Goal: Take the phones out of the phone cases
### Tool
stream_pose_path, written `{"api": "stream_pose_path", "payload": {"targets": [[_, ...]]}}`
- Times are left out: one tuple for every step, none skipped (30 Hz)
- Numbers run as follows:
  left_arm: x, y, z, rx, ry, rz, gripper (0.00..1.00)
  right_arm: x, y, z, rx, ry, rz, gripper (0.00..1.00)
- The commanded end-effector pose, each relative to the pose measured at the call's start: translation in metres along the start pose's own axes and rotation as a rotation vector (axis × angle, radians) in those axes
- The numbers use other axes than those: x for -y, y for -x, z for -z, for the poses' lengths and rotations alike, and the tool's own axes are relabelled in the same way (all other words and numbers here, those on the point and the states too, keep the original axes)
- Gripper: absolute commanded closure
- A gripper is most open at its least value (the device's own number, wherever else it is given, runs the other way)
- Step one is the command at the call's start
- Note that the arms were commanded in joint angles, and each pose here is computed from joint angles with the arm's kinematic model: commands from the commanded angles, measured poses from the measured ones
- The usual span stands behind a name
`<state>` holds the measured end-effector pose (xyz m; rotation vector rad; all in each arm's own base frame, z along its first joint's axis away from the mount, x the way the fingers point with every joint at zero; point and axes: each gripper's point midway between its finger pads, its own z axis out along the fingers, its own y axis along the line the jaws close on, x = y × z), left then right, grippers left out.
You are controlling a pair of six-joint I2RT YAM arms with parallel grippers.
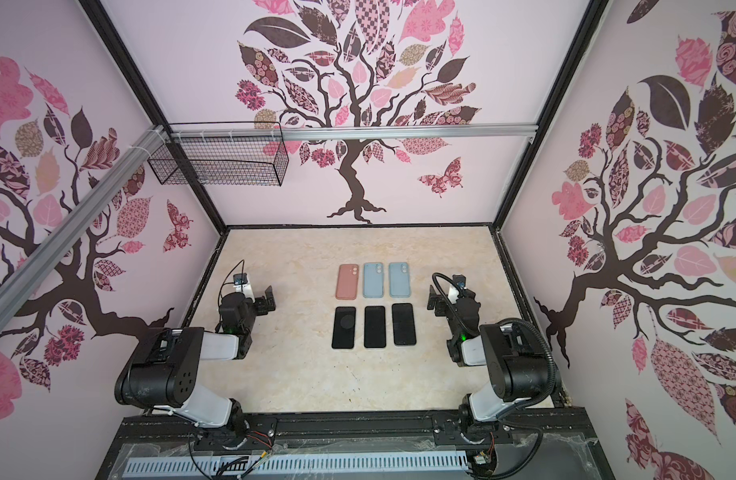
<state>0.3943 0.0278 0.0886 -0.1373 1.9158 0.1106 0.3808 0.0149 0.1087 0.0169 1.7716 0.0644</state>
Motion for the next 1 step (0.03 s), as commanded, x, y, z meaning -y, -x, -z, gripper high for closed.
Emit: {"api": "stream_pose_path", "payload": {"targets": [[0.0034,0.0132,-0.0008,0.036,-0.027,0.004,0.02,0.0037,0.0040,-0.0030,0.013,-0.016,-0.012,0.01]]}}
